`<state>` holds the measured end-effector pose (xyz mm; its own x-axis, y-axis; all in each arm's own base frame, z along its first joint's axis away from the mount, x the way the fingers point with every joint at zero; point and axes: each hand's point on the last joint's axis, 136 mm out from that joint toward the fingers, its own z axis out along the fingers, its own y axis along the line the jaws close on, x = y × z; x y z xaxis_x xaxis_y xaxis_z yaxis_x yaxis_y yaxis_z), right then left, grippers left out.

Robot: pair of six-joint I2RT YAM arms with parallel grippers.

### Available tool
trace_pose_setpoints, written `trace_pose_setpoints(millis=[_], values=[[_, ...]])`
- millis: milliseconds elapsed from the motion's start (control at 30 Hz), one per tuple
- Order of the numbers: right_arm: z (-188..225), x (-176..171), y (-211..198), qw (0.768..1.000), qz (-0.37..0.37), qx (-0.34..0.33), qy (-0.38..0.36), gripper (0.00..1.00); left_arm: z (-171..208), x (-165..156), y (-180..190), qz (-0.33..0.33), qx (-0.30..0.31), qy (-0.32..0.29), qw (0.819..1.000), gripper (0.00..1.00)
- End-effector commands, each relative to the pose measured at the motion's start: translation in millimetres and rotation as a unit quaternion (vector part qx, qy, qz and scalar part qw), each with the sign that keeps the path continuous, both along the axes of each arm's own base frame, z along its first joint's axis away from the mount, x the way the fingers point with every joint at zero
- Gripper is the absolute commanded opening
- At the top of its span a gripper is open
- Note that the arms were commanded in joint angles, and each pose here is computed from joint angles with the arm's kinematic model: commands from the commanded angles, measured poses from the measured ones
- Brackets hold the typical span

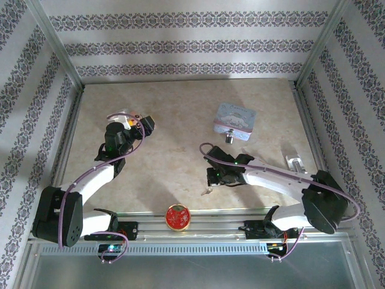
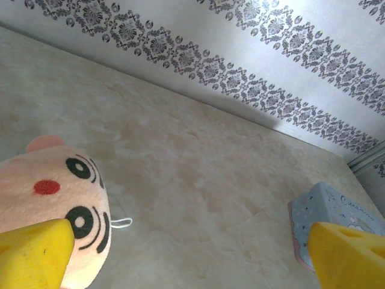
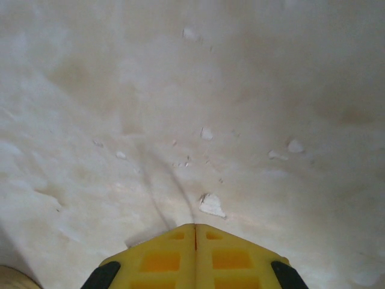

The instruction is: Unlock a padlock with a key

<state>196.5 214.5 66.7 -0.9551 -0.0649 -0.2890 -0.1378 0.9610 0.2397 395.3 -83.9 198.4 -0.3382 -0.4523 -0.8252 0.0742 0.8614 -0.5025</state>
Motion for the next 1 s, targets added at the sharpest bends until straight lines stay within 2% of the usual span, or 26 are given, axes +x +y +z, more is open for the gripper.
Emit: trace_pose_setpoints(millis=[0, 267, 400, 567, 667, 733, 967], values=[[28.3, 17.3, -3.8, 0.999, -0.024, 0.018, -0.042, 0.00, 5.6, -0.3, -13.2, -0.024, -0.017, 0.019, 0.999, 0.99], [75.0, 36.8, 0.1, 0.995, -0.011, 0.058, -0.076, 0.00, -7.2, -5.3, -33.8, -0.079, -0.042, 0.048, 0.995, 0.99], [56.4, 16.8, 2.5, 0.998, 0.030, 0.046, -0.023, 0.00, -11.8, -9.0, -36.2, -0.089, -0.039, 0.052, 0.994, 0.99], [19.1, -19.0, -5.7, 0.998, 0.048, -0.011, 0.046, 0.18, -9.3, -8.7, -29.3, -0.073, -0.028, 0.041, 0.996, 0.99], [7.3, -27.8, -13.5, 0.996, 0.023, -0.061, 0.065, 0.32, -8.7, -5.8, -28.8, -0.070, -0.027, 0.040, 0.996, 0.99], [0.6, -32.3, -12.7, 0.994, -0.003, -0.077, 0.078, 0.45, -8.9, -4.0, -30.2, -0.071, -0.031, 0.040, 0.996, 0.99], [-17.7, -37.9, 1.7, 0.988, -0.066, -0.111, 0.086, 0.58, -16.7, -3.6, -29.9, -0.069, -0.034, 0.046, 0.996, 0.99]])
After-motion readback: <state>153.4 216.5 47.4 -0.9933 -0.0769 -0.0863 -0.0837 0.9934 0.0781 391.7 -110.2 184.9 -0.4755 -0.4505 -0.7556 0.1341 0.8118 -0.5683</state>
